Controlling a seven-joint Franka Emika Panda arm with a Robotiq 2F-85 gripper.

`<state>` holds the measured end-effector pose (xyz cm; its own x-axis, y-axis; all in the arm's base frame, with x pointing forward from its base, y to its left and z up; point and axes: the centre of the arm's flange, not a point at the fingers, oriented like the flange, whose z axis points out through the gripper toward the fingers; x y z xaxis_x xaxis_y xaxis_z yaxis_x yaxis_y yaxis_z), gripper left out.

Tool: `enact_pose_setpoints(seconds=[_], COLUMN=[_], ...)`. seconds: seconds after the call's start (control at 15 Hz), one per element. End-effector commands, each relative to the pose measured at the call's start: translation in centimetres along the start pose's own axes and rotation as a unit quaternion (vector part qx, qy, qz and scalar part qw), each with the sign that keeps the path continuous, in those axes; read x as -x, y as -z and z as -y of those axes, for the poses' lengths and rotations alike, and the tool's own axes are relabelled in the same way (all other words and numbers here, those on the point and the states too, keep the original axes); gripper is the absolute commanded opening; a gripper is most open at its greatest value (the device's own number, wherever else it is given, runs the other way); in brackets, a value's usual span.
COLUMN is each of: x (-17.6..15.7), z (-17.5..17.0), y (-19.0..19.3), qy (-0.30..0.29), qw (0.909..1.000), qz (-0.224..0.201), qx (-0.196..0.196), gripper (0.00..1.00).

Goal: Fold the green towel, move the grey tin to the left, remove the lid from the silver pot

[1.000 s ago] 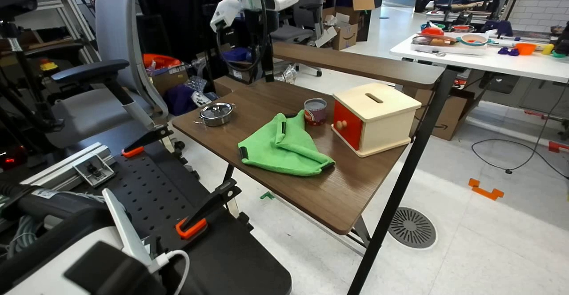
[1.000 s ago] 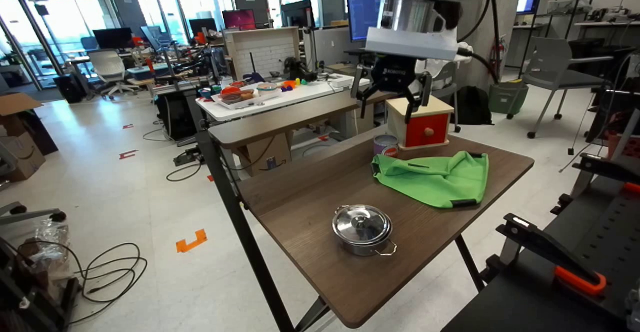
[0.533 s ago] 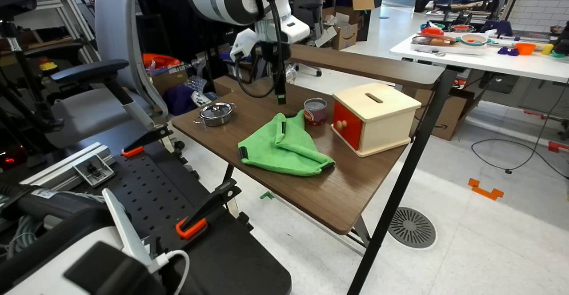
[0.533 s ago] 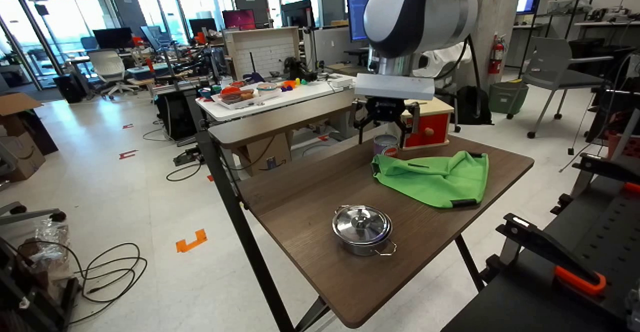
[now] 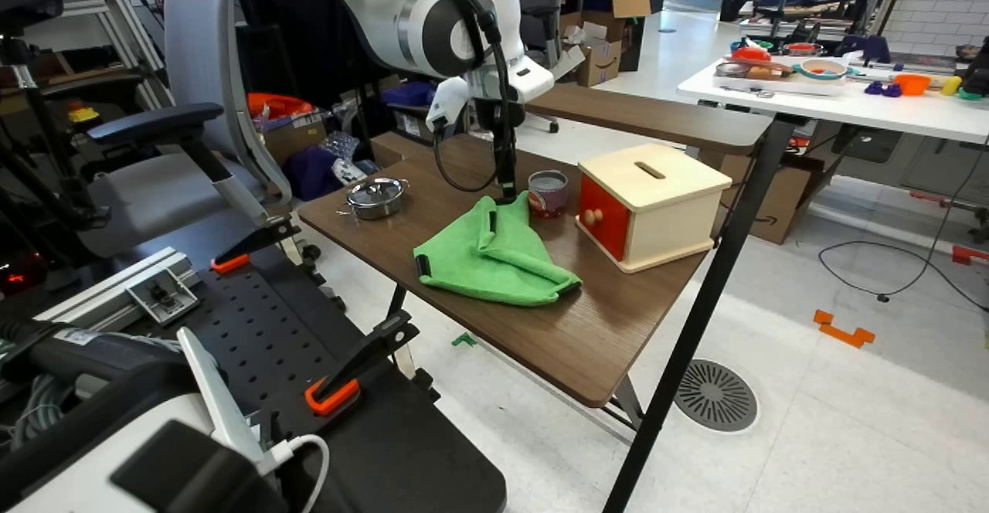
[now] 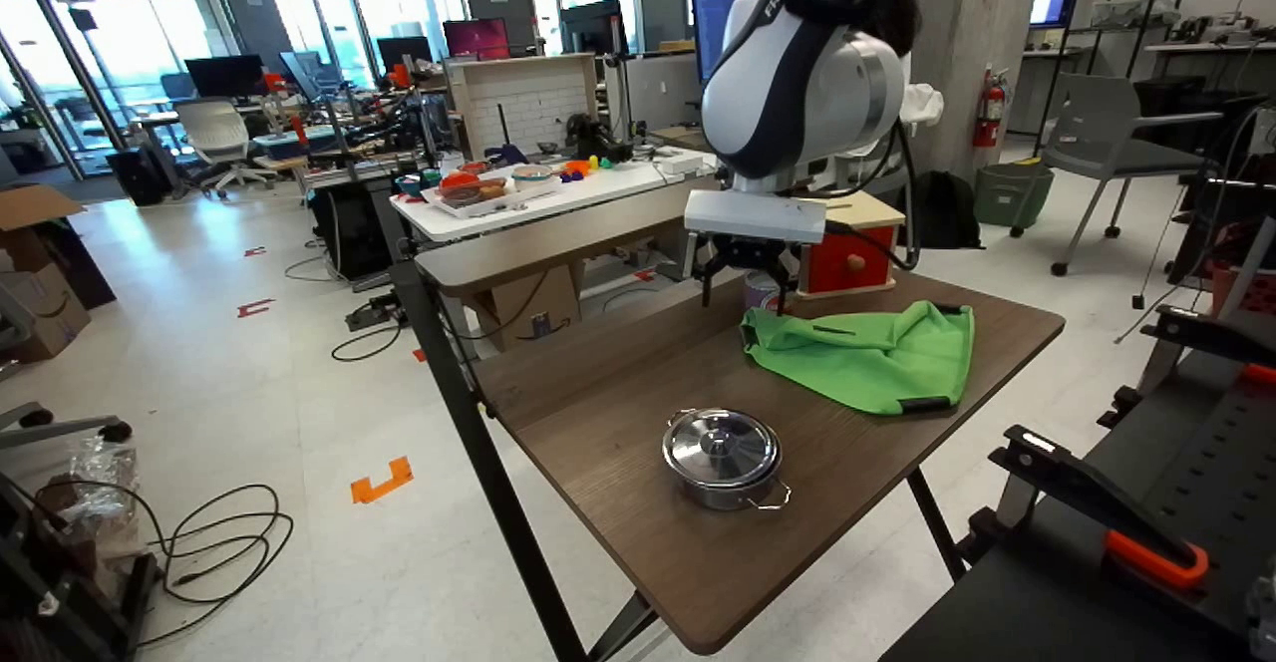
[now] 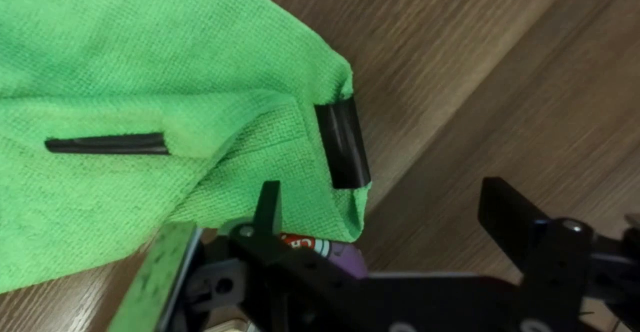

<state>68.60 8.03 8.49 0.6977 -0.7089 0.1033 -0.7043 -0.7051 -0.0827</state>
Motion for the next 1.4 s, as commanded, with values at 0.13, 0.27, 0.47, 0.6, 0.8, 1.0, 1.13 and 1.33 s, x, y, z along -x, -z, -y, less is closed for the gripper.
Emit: enact_pose_setpoints(seconds=[0.13, 0.27, 0.47, 0.6, 0.8, 1.0, 1.13, 1.33], x=[0.4, 0.7, 1.4, 1.8, 2.4, 3.0, 3.7, 5.2], z=[1.3, 1.3, 1.7, 2.2, 2.9, 3.2, 3.5, 4.3], y=[-2.7, -3.2, -3.4, -3.1, -2.7, -2.1, -1.2, 1.2], qy=[0.002, 0.008, 0.022, 0.03, 0.036, 0.04, 0.045, 0.056], qw=[0.9996, 0.9994, 0.999, 0.9989, 0.9987, 0.9987, 0.9987, 0.9984], qz=[-0.004, -0.008, -0.007, -0.011, -0.009, -0.008, -0.008, -0.006], qx=[0.027, 0.031, 0.038, 0.036, 0.034, 0.031, 0.024, 0.009], gripper=[1.0, 0.75, 0.58, 0.42, 0.19, 0.0, 0.0, 0.01])
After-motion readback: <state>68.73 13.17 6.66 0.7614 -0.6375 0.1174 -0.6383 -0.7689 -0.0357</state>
